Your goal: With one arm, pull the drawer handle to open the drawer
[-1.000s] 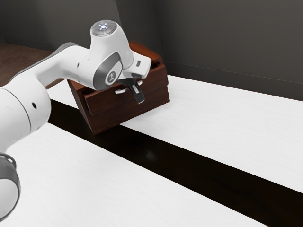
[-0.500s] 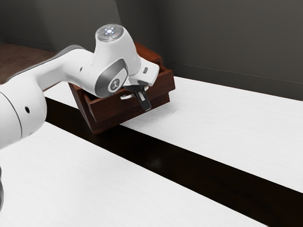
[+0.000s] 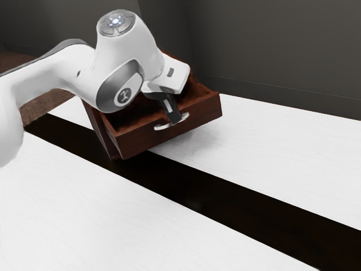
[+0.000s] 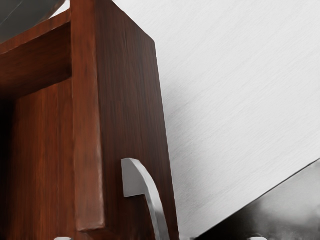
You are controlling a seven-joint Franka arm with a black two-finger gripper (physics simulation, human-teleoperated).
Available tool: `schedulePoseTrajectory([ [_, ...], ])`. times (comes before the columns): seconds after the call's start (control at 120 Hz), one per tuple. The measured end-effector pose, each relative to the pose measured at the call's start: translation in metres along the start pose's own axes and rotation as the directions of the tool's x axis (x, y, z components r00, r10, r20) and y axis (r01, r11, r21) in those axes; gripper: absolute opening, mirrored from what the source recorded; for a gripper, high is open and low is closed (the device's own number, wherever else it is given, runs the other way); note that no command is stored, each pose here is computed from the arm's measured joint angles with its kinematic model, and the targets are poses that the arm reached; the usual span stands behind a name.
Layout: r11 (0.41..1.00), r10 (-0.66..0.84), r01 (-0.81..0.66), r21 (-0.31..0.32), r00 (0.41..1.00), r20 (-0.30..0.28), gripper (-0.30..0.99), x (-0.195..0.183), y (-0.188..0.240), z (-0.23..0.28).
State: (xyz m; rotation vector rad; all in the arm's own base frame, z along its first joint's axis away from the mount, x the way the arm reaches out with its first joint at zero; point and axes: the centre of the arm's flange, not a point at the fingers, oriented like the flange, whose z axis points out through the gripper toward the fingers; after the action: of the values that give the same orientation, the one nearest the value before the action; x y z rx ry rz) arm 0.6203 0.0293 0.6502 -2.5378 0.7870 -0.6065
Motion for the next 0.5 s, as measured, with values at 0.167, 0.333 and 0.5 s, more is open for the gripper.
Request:
schedulePoseTrajectory([
  [0.167, 0.995, -0.098, 0.099, 0.026, 0.995, -0.033, 0.62, -0.026, -0.025, -0.145],
  [0.333, 0.965, -0.217, 0.238, -0.109, 0.960, 0.176, 0.66, -0.051, -0.016, -0.149],
  [0.5, 0.933, -0.245, 0.317, -0.172, 0.908, 0.340, 0.68, -0.059, -0.002, -0.123],
])
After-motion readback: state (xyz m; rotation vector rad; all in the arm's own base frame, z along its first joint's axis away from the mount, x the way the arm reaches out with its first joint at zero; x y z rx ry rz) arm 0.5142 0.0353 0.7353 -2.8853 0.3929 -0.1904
